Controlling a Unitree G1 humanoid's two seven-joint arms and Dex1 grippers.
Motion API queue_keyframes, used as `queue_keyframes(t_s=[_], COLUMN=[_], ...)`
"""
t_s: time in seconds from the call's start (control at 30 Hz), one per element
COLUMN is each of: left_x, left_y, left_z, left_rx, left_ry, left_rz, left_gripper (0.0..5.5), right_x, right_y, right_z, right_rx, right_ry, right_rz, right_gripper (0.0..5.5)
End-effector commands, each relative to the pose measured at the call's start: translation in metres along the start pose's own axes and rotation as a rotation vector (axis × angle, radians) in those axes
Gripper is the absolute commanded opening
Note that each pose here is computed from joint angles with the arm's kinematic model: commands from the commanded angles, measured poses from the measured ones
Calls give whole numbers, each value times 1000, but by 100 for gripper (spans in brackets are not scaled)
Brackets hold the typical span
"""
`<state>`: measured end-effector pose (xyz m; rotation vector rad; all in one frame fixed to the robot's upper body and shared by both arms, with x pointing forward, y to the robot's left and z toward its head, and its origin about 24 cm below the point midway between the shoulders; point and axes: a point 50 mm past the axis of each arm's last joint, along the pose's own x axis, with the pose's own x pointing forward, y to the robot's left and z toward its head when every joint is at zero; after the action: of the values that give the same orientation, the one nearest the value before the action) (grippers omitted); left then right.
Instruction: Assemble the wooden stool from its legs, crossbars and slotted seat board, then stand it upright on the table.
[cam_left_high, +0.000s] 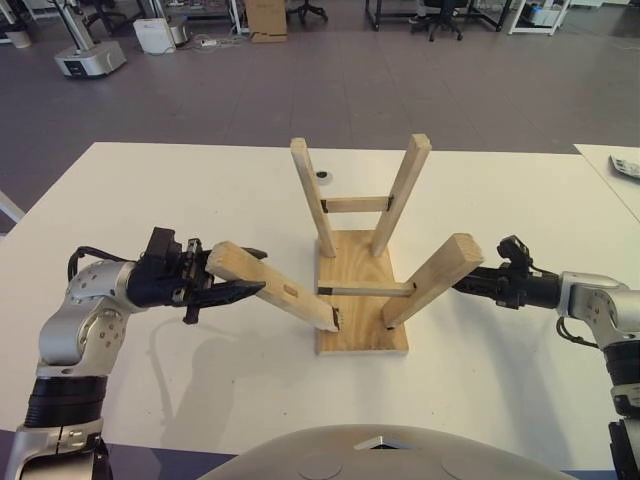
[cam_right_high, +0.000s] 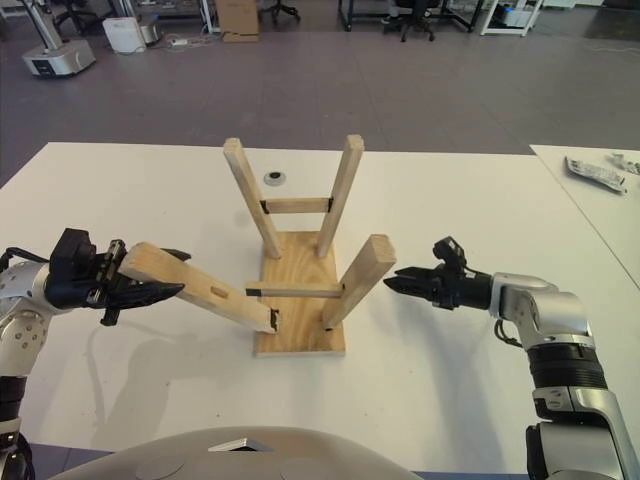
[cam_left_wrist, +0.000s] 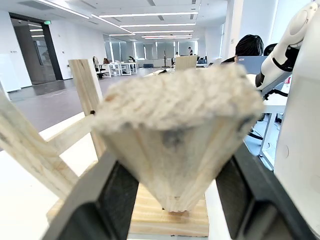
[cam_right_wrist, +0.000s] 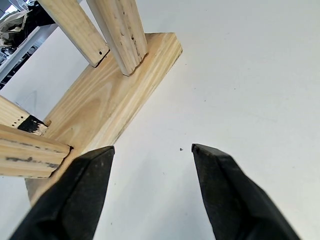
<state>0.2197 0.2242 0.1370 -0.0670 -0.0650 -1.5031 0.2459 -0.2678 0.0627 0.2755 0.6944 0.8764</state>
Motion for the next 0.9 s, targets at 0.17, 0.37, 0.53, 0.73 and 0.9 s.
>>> queue_keyframes(t_s=[0.17,0.37,0.53,0.73,0.9], left_x=[19,37,47,48,39], left_y=[23,17,12,-12,-24], left_z=[22,27,14,-11,-51], left_rx=[47,7,33,-34,-200], left_ry=[110,165,277,295,428], left_rz=[-113,-124,-31,49,124], left_gripper=[203,203,203,203,203], right_x=[29,48,54,57,63], right_y=[27,46,48,53,57], right_z=[-38,-65,-64,-67,-65], right_rx=[-57,-64,-60,-58,-80], right_ry=[193,237,194,170,166], right_rz=[106,118,91,85,83], right_gripper=[290,290,290,290,290])
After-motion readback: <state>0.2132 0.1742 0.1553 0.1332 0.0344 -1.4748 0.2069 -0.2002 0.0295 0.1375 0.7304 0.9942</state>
